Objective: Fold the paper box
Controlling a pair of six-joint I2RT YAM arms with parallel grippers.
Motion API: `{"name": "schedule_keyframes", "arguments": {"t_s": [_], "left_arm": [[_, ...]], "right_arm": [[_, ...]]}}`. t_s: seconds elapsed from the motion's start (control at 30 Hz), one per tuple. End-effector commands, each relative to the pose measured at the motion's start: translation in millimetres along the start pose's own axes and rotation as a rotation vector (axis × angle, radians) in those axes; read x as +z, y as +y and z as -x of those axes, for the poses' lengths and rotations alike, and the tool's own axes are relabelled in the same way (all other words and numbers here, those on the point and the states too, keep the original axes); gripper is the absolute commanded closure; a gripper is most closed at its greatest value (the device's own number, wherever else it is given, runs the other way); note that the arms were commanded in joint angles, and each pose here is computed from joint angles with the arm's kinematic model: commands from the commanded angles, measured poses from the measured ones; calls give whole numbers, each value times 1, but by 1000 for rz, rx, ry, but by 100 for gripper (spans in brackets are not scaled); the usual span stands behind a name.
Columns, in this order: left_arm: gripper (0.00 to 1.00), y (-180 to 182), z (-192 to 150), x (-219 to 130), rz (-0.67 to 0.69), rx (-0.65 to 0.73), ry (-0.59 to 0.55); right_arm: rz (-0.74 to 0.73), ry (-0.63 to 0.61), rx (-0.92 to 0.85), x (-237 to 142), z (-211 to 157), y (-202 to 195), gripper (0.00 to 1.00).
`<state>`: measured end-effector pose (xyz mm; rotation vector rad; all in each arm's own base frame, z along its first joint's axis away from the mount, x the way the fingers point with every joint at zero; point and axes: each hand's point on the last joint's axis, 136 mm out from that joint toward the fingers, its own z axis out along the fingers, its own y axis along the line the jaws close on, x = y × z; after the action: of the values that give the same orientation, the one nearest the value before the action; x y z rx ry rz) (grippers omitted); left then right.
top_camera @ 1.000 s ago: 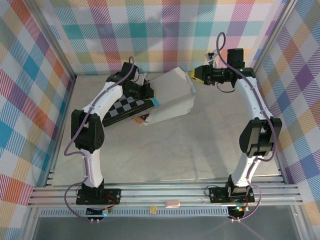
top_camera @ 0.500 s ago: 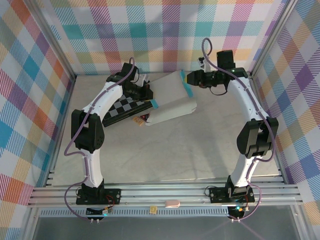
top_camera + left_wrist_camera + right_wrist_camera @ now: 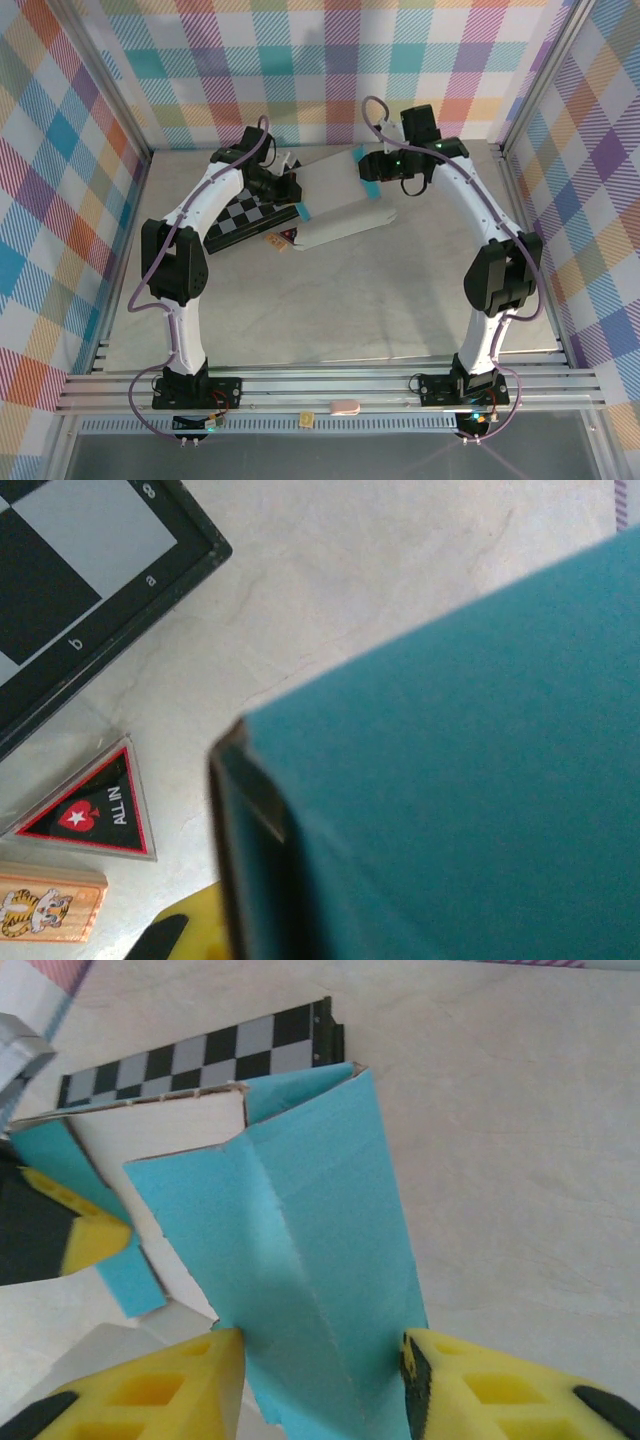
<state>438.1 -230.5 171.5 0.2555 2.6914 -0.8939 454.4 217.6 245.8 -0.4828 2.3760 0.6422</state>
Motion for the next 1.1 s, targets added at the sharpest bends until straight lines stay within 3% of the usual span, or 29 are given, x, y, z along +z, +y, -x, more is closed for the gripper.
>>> {"name": "schedule_keyframes", "arguments": {"t_s": [0.0, 0.23, 0.43, 0.7, 0.83, 1.07], "left_arm": [[100, -33, 7, -23, -74, 93, -43], [100, -35, 2, -22, -70, 107, -29], [100, -39, 0, -19, -66, 120, -21], [100, -44, -4, -13, -54, 131, -3], [100, -47, -5, -13, -58, 135, -1], [100, -48, -7, -14, -62, 137, 0]], "right_arm": [[-65, 34, -35, 13, -14, -9, 53], [-93, 46, -42, 18, -16, -13, 58], [-233, 79, -74, 30, -22, -23, 73], [-550, 79, -118, 24, -23, -47, 100], [-470, 78, -130, 28, -25, -35, 100], [-421, 107, -126, 35, -31, -35, 85]]}}
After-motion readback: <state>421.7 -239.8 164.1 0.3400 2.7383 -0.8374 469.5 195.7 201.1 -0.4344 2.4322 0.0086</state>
